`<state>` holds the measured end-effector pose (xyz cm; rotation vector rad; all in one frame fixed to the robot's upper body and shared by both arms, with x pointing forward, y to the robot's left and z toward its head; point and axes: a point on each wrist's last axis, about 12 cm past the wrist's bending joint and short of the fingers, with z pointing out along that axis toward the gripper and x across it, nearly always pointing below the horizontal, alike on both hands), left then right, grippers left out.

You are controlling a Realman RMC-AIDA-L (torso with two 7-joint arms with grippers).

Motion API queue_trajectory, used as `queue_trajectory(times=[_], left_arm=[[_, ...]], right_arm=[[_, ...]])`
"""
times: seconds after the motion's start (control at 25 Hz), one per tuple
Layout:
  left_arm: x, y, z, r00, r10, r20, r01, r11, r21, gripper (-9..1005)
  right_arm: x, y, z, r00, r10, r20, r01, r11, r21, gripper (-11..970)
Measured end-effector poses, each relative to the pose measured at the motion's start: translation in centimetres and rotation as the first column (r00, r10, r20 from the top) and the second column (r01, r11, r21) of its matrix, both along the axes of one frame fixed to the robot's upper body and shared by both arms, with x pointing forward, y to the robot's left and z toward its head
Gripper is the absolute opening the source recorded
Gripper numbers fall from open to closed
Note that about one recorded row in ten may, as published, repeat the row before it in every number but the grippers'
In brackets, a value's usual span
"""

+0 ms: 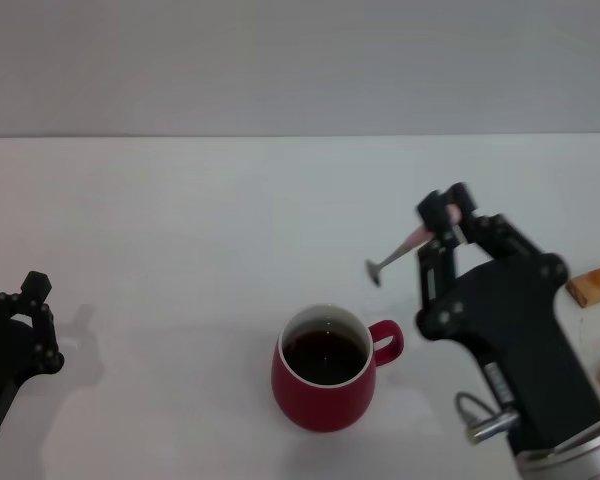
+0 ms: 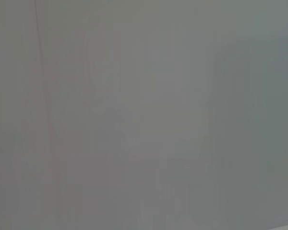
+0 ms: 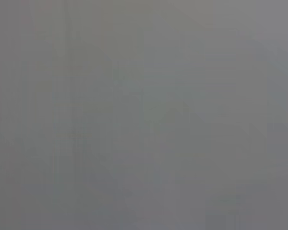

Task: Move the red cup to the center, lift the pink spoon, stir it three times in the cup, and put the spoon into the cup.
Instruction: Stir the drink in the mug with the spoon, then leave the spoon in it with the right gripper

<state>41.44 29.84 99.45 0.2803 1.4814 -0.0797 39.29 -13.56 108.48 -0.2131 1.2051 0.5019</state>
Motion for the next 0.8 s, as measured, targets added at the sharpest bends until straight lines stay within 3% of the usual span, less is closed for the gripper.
queue_trajectory(times=[0.24,0.8], left_arm=[[-0.2,0.1,0.0,1.000,0.003,0.002,-0.003,1.000,0.000,-1],[-0.4,0.4,0.0,1.000,0.006,0.003,-0.007,1.000,0.008,-1]], right_arm=[[-1.0,2.1,-0.4,0.999,0.049,-0.014,-0.049,0.998,-0.030,26],[-2.4,2.5,-1.4,0.996,0.057,-0.062,-0.060,0.997,-0.056,24]])
